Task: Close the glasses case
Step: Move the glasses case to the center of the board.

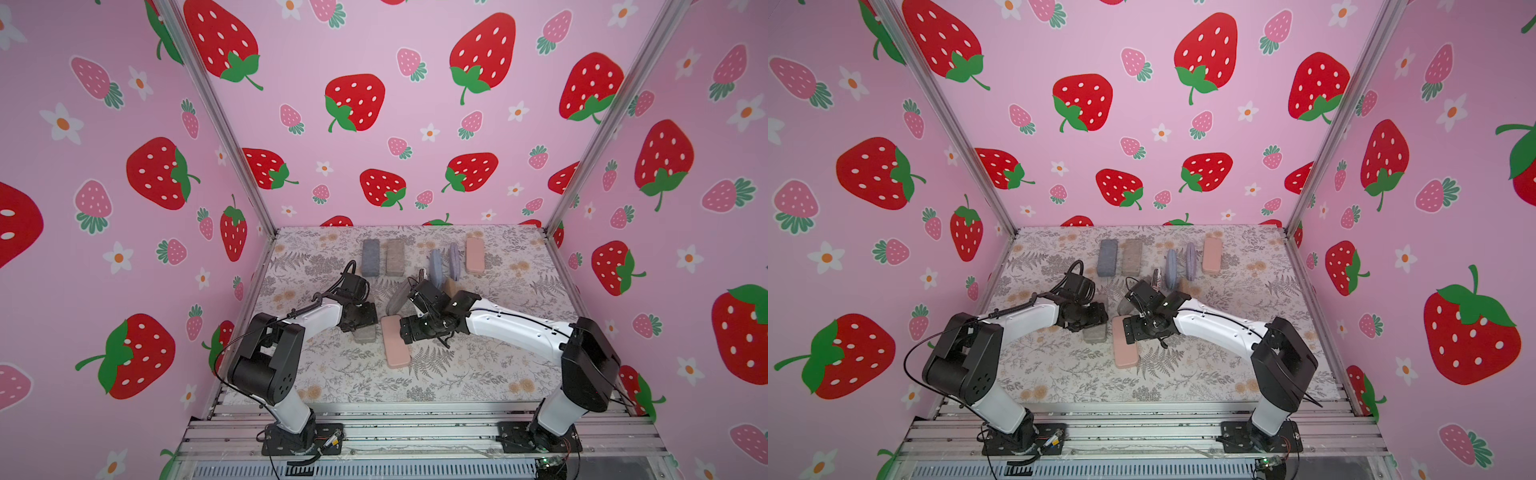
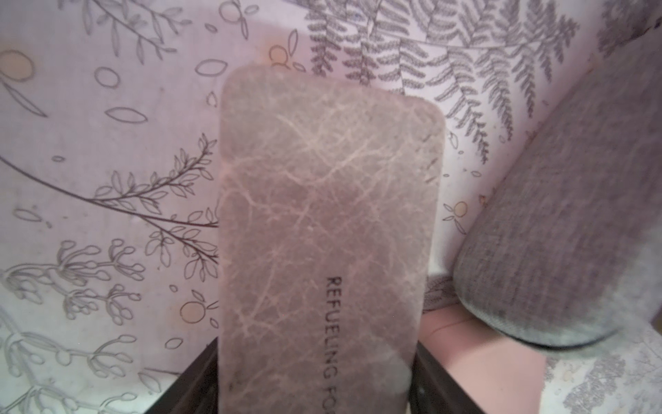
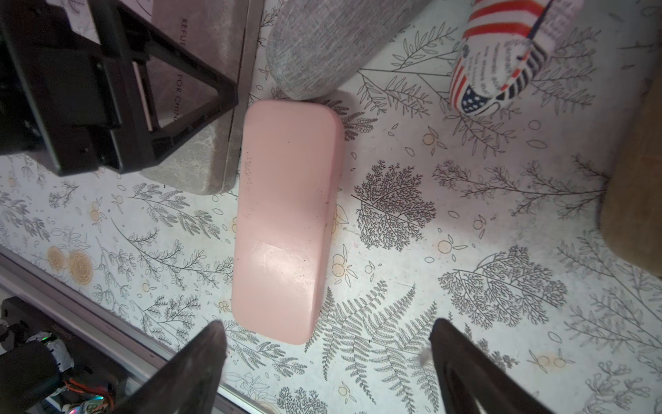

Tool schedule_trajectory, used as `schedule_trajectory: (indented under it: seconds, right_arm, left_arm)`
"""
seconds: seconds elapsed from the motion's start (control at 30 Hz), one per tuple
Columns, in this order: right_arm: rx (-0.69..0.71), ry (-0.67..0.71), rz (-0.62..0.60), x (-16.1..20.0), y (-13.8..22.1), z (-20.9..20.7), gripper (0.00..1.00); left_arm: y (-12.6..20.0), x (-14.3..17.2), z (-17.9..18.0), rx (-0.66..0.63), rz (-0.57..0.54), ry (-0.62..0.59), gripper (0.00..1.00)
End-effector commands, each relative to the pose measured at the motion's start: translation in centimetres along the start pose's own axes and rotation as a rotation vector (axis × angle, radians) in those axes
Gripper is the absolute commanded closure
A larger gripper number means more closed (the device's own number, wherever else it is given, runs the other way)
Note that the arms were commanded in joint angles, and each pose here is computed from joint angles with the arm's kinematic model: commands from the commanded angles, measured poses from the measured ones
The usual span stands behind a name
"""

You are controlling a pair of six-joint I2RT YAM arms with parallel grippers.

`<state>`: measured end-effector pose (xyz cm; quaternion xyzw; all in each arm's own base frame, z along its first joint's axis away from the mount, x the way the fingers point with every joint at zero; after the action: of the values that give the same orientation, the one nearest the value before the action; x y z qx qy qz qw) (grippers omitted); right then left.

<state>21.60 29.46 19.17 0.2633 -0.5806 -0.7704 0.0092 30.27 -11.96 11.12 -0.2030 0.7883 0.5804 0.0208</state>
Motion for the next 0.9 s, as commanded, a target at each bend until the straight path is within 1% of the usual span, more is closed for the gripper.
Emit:
schedule_trajectory:
  seconds: [0.0,0.03,0.23,0.3,0.37,0.47,0.6,0.7,0.87]
  right_arm:
    - [-0.023,-0.008,0.022,0.1,-0.8,0.3,0.13]
    - [-0.027,-0.008,0.021,0.1,-0.8,0.3,0.13]
    - [-0.036,-0.012,0.018,0.2,-0.8,0.4,0.15]
    - [-0.04,-0.014,0.014,0.2,-0.7,0.3,0.15]
    - [-0.041,-0.019,0.009,0.3,-0.6,0.2,0.15]
    - [-0.047,-0.026,0.0,0.6,-0.3,0.1,0.15]
    - [-0.05,-0.036,-0.009,1.1,0.1,-0.2,0.15]
    - [-0.056,-0.039,-0.014,1.4,0.3,-0.3,0.15]
    - [-0.062,-0.044,-0.012,1.9,0.5,-0.5,0.15]
  left_arm:
    - [-0.3,1.9,1.2,-0.049,0.058,0.02,0.38]
    - [-0.2,2.0,1.3,-0.05,0.054,0.021,0.4]
    - [0.6,3.4,1.7,-0.061,0.057,0.02,0.44]
    - [0.9,4.2,1.5,-0.069,0.06,0.009,0.43]
    - [1.4,5.0,1.3,-0.078,0.058,-0.002,0.4]
    - [2.2,6.3,0.8,-0.08,0.045,-0.011,0.38]
    - [3.3,7.8,0.7,-0.076,0.022,-0.006,0.38]
    - [4.1,8.6,0.8,-0.076,0.0,-0.002,0.37]
    - [4.5,8.8,0.7,-0.07,-0.027,-0.004,0.36]
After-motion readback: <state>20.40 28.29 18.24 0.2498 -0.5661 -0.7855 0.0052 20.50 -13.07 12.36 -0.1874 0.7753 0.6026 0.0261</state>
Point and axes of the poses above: each gripper's point midway between its finger pads, its own y axis back along the fingers, its own z axis along the line the jaws close on, x = y × z, the point moved 9 cm from there along y, back along the fingers, and after that the axes turned 5 degrees about y, right-handed, at the moved point
